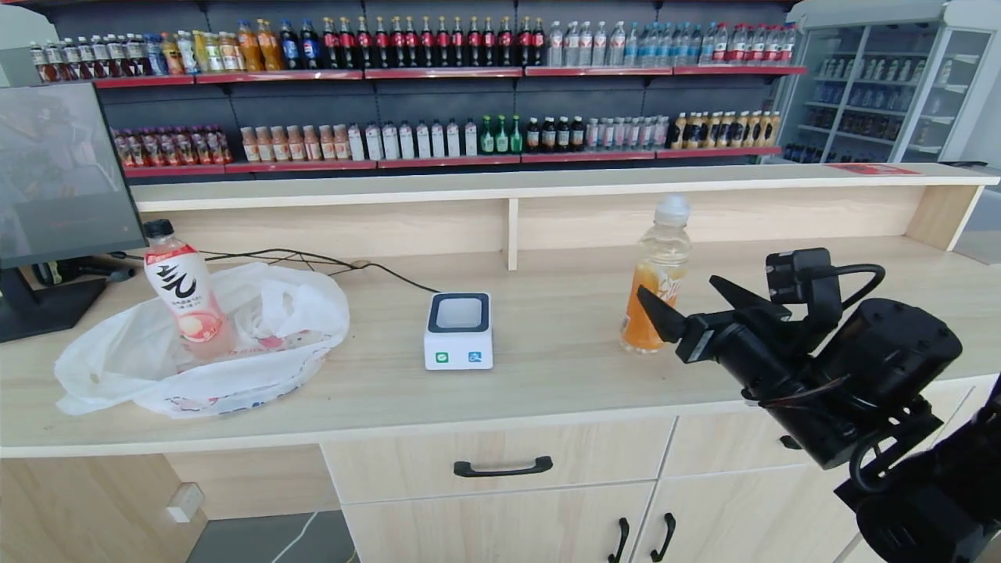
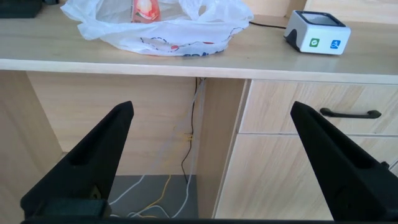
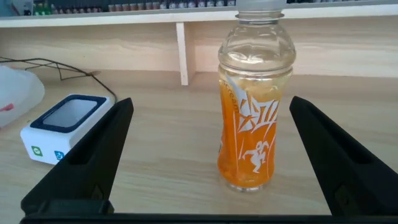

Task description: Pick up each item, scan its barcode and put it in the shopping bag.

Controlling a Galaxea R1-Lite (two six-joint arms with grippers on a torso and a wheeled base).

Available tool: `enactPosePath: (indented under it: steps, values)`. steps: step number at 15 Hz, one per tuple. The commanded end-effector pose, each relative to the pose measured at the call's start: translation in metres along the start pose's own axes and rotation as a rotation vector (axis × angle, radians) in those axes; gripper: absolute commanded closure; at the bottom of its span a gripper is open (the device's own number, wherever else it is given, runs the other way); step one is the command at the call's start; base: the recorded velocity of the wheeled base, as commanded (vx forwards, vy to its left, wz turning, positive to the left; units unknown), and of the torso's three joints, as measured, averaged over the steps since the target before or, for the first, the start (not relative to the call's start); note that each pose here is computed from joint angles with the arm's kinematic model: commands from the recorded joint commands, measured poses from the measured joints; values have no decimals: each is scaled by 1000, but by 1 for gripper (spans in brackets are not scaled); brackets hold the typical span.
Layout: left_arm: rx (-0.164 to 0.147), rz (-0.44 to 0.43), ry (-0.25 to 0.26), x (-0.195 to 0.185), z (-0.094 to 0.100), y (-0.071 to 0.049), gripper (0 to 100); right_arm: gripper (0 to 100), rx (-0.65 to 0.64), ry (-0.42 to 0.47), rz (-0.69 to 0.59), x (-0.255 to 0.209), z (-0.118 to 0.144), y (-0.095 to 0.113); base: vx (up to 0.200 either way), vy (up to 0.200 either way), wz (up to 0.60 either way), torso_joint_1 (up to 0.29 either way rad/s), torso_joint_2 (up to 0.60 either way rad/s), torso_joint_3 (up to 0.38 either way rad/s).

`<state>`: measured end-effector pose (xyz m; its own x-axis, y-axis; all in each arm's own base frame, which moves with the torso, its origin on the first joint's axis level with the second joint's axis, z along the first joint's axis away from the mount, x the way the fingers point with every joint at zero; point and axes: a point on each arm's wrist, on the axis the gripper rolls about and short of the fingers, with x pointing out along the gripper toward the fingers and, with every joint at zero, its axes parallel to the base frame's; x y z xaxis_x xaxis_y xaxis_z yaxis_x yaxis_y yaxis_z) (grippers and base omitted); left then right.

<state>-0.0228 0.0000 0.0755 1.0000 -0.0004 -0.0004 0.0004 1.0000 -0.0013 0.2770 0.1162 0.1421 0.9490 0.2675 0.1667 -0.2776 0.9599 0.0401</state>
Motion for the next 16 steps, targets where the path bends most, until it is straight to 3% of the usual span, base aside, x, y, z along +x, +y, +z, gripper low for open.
enactPosePath:
  steps: [1,4,7,11,16]
  values:
    - [1,0,0,0,0,0,0,0,-3,31,-13,15,-18,4,0,0,0,0,0,0]
    - [1,0,0,0,0,0,0,0,-1,31,-3,23,-24,11,0,0,0,0,0,0]
    - [1,0,-2,0,0,0,0,0,4,14,-104,39,-31,7,0,0,0,0,0,0]
    - [4,0,-2,0,0,0,0,0,7,30,-109,42,-39,7,0,0,0,0,0,0]
    - [4,0,-3,0,0,0,0,0,2,23,-146,57,-49,-5,0,0,0,0,0,0]
